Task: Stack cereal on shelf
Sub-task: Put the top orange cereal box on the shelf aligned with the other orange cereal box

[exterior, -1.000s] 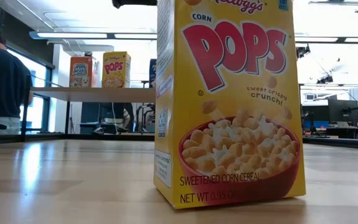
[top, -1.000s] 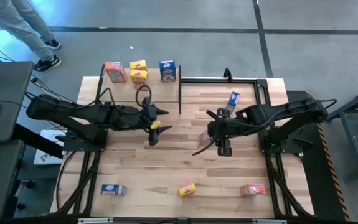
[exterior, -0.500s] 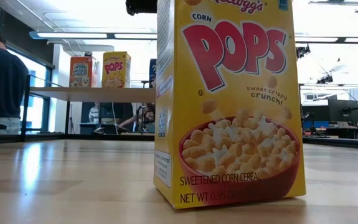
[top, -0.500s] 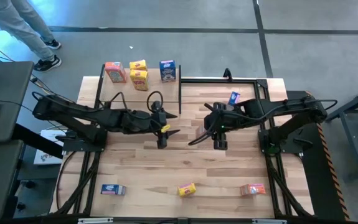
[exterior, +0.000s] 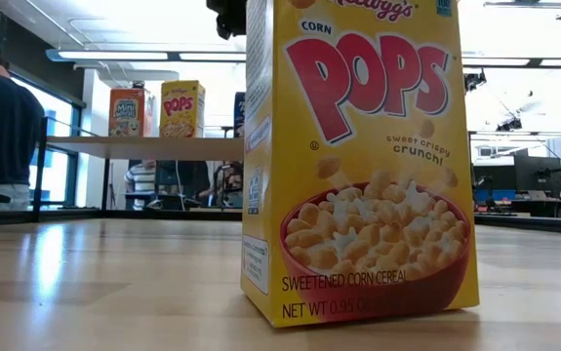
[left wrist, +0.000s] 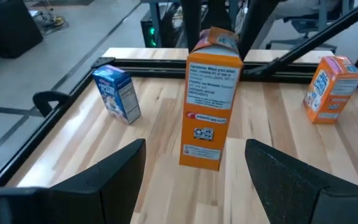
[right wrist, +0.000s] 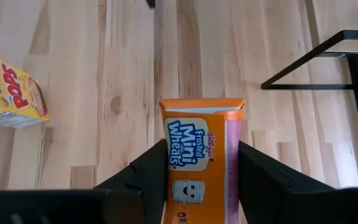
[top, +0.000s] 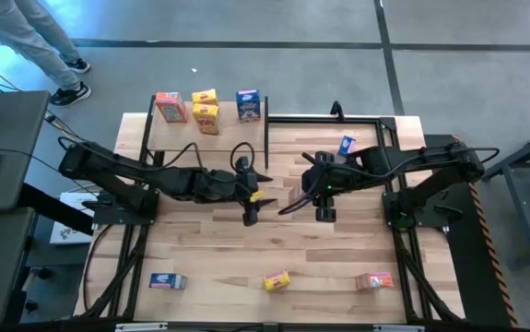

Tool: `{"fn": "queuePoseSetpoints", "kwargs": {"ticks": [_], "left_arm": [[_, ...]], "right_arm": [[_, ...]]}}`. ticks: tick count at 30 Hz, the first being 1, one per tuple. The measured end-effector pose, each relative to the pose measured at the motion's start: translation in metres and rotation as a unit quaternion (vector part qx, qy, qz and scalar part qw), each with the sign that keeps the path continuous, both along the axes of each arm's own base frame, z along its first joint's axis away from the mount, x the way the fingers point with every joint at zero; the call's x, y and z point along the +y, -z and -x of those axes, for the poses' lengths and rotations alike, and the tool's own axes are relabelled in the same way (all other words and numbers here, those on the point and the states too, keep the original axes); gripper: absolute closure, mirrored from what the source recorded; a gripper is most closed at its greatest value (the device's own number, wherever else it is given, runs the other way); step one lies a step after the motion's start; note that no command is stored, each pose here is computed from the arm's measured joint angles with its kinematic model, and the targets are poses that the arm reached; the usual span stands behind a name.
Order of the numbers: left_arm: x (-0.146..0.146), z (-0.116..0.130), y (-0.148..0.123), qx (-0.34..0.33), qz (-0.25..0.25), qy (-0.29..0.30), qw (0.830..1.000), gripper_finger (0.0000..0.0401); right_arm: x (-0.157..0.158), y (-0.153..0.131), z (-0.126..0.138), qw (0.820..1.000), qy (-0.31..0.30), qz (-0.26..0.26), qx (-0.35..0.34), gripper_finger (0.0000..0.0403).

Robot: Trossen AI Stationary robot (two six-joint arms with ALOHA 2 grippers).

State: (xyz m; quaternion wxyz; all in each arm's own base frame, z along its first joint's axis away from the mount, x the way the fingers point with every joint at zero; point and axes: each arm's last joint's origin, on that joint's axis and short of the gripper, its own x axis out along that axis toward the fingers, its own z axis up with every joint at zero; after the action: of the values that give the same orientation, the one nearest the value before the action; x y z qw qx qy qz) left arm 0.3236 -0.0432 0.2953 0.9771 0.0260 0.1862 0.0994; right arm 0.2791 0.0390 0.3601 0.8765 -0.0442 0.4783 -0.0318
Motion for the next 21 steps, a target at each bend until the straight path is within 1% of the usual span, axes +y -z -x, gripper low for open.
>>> {"fn": "queuePoseSetpoints", "kwargs": {"ticks": [4, 8, 10, 14, 21], "left_arm": [[-0.002, -0.007, 0.006, -0.005, 0.003, 0.007, 1.000, 0.0135], [-0.003, -0.015, 0.012, -0.009, 0.008, 0.018, 1.000, 0.0135], [-0.004, -0.016, 0.014, -0.009, 0.008, 0.019, 1.000, 0.0135], [-0.004, -0.017, 0.015, -0.010, 0.009, 0.019, 1.000, 0.0135], [-0.004, -0.018, 0.014, -0.015, 0.010, 0.019, 1.000, 0.0135]], "right_arm": [[0.000, -0.001, -0.001, 1.000, -0.003, -0.001, -0.007, 0.0251], [0.002, -0.003, -0.005, 0.999, -0.019, -0.008, -0.030, 0.0251], [0.002, -0.004, -0.006, 0.999, -0.030, -0.012, -0.036, 0.0251], [0.003, -0.005, -0.008, 0.998, -0.031, -0.015, -0.045, 0.0251], [0.003, -0.009, -0.012, 0.997, -0.040, -0.009, -0.071, 0.0251]]}}
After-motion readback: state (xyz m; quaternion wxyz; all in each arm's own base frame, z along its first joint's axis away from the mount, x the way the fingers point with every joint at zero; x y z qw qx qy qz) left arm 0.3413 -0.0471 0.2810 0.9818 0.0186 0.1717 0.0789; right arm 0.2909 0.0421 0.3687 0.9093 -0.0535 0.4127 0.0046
